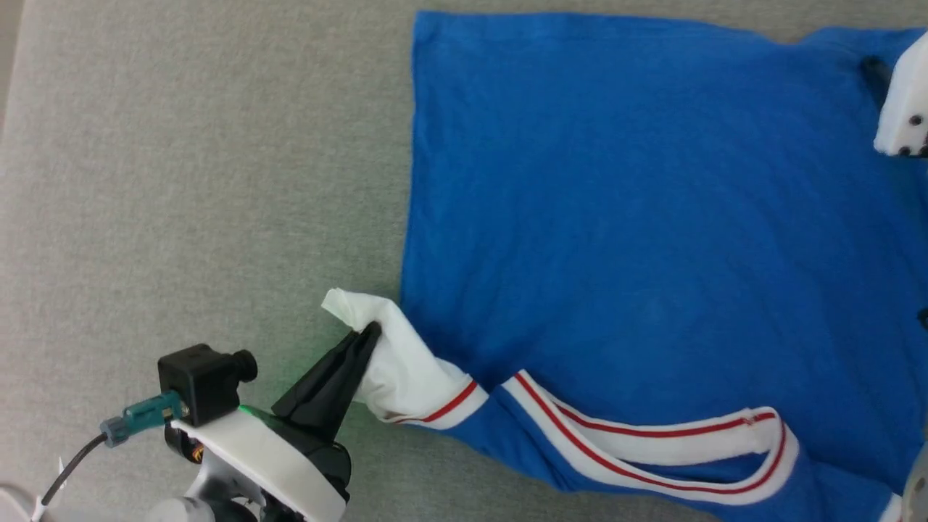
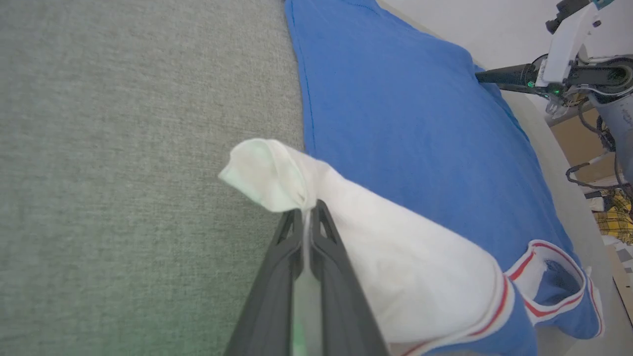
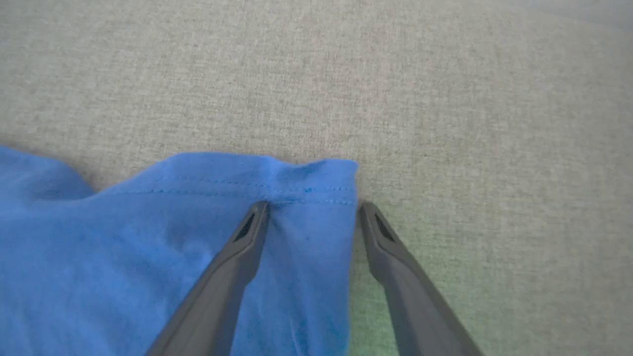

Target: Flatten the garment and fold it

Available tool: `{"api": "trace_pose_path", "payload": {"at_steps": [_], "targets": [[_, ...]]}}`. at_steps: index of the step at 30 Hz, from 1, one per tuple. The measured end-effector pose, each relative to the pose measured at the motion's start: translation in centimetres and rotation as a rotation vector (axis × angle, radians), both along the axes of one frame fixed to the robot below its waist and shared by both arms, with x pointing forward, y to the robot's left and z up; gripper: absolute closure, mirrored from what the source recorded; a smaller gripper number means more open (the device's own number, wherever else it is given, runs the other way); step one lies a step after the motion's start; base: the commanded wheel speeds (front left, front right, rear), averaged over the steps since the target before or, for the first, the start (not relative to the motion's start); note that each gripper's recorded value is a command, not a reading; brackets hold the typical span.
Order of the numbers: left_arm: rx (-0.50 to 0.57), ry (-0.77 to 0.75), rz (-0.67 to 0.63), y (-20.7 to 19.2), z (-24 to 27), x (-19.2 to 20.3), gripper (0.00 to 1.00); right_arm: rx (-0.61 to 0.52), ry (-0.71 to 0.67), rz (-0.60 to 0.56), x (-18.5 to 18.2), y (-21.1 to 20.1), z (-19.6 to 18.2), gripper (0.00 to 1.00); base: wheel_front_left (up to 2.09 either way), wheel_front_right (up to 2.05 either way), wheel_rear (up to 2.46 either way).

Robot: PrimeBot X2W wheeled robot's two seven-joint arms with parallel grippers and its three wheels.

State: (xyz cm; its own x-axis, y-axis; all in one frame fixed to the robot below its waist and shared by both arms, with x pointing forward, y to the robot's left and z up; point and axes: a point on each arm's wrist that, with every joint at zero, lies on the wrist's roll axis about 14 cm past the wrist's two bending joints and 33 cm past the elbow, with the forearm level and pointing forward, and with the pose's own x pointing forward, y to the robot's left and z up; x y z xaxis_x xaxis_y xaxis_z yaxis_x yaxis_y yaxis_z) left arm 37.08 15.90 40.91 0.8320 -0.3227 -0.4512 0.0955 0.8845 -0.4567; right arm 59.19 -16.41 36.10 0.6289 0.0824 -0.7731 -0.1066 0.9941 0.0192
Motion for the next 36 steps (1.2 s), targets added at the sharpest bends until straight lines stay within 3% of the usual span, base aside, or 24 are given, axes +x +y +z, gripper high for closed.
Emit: {"api": "trace_pose_path", "payload": {"at_steps": [1,3,13,22,29,36], "targets": [[0.004,0.007,0.007,0.2,-0.2,-0.1,1.0,0.006,0.009,-0.005,0.2,0.1,-0.3,0.59,0.0,0.0,0.0],[0.013,0.024,0.019,0.6,-0.7,-0.3,1.0,0.01,0.009,-0.008,0.8,0.5,-0.5,1.0,0.0,0.0,0.0],[0.021,-0.003,0.027,0.9,0.0,-0.1,1.0,0.007,-0.06,0.012,0.9,1.1,1.4,1.0,0.0,0.0,0.0],[0.024,-0.05,0.014,0.4,2.0,-0.8,1.0,0.016,-0.282,-0.06,-1.6,-3.2,8.7,1.0,0.0,0.0,0.0],[0.015,-0.065,-0.006,-0.6,3.1,-2.1,1.0,0.03,-0.376,-0.235,-9.3,-9.7,11.9,1.0,0.0,0.0,0.0],[-0.003,-0.084,-0.047,-2.0,4.0,-2.8,1.0,0.027,-0.334,-0.496,-21.1,-15.9,10.8,1.0,0.0,0.0,0.0]]}}
